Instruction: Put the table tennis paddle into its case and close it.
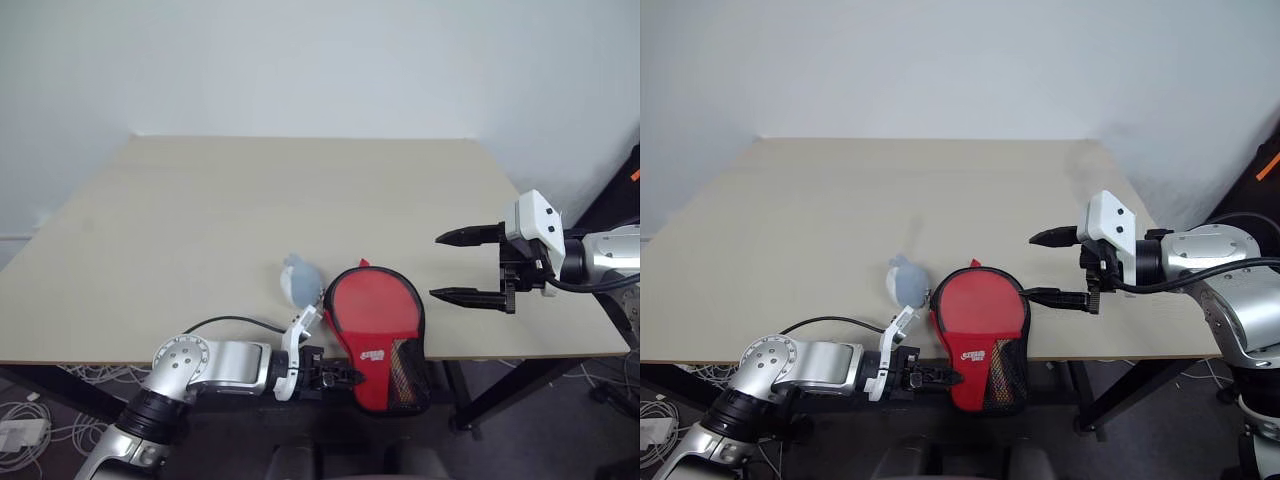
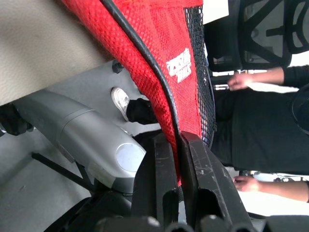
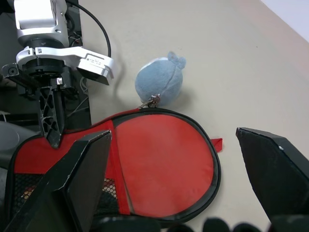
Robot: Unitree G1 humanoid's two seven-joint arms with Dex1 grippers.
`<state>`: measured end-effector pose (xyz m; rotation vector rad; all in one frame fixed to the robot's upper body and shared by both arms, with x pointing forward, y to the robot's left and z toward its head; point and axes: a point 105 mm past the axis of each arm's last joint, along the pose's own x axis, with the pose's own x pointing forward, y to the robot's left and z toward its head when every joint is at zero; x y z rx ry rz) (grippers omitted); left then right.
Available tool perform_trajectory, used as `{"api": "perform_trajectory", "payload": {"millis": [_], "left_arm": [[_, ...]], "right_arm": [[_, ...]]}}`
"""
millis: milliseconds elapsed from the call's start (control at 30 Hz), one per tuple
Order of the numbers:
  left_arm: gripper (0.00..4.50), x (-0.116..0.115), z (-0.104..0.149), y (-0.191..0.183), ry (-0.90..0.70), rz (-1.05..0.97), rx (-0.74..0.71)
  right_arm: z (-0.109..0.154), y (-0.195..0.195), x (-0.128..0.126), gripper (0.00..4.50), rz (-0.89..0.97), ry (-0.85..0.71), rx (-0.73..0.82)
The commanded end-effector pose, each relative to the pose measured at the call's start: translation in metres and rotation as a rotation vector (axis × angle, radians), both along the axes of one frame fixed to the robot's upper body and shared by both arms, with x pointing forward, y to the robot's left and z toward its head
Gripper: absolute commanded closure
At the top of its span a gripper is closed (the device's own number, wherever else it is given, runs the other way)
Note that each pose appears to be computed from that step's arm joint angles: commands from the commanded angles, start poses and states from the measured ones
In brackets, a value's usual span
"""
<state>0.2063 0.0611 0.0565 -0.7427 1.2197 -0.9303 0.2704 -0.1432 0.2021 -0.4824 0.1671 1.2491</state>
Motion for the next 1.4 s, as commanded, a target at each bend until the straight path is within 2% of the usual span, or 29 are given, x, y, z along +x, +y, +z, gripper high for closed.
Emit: {"api": "perform_trajectory", "payload": {"millis": [33,100,133,233,400,500,600,700,800,933,1000,1067,1333,1367,1400], "left_arm": [[4.49,0.001,0.014,-0.007,-0.030,-0.024,-0.053],[4.49,0.001,0.015,-0.005,-0.035,-0.028,-0.050],[3.99,0.001,0.014,-0.002,-0.036,-0.034,-0.043],[3.17,0.000,0.012,0.009,-0.025,-0.038,-0.021],[1.41,-0.002,0.013,0.029,-0.024,-0.049,0.026],[0.44,-0.003,0.036,0.042,-0.096,-0.104,-0.011],[0.44,0.003,0.063,0.050,-0.198,-0.143,-0.066],[0.44,0.020,0.113,0.059,-0.441,-0.169,-0.168],[0.44,0.039,0.137,0.071,-0.640,-0.170,-0.172],[0.44,0.118,0.174,0.110,-1.133,0.030,-0.028],[0.41,0.135,0.179,0.124,-1.215,0.087,-0.003],[0.41,0.141,0.176,0.132,-1.236,0.102,-0.006],[0.41,0.146,0.119,0.147,-1.161,0.116,0.064],[0.41,0.147,0.111,0.147,-1.145,0.125,0.067],[0.41,0.149,0.105,0.147,-1.133,0.134,0.073]], "right_arm": [[0.009,0.002,-0.003,0.00,0.010,-0.033,0.014],[0.009,0.002,-0.003,0.00,0.010,-0.034,0.015],[0.010,0.002,-0.002,0.00,0.010,-0.034,0.016],[0.010,0.003,-0.002,0.00,0.011,-0.035,0.018],[0.009,0.005,-0.001,0.00,0.016,-0.031,0.026],[0.007,0.007,-0.001,0.00,0.016,-0.016,0.036],[0.005,0.008,0.000,0.00,0.014,-0.006,0.044],[0.002,0.011,0.006,0.00,-0.006,0.002,0.061],[-0.001,0.014,0.013,0.00,-0.043,0.013,0.074],[-0.007,0.027,0.035,0.00,-0.146,0.036,0.139],[-0.014,0.032,0.044,0.61,-0.193,0.054,0.155],[-0.017,0.036,0.048,1.32,-0.214,0.064,0.172],[-0.034,0.060,0.059,4.27,-0.283,0.115,0.228],[-0.037,0.063,0.061,4.49,-0.295,0.118,0.229],[-0.040,0.065,0.063,4.49,-0.307,0.121,0.228]]}}
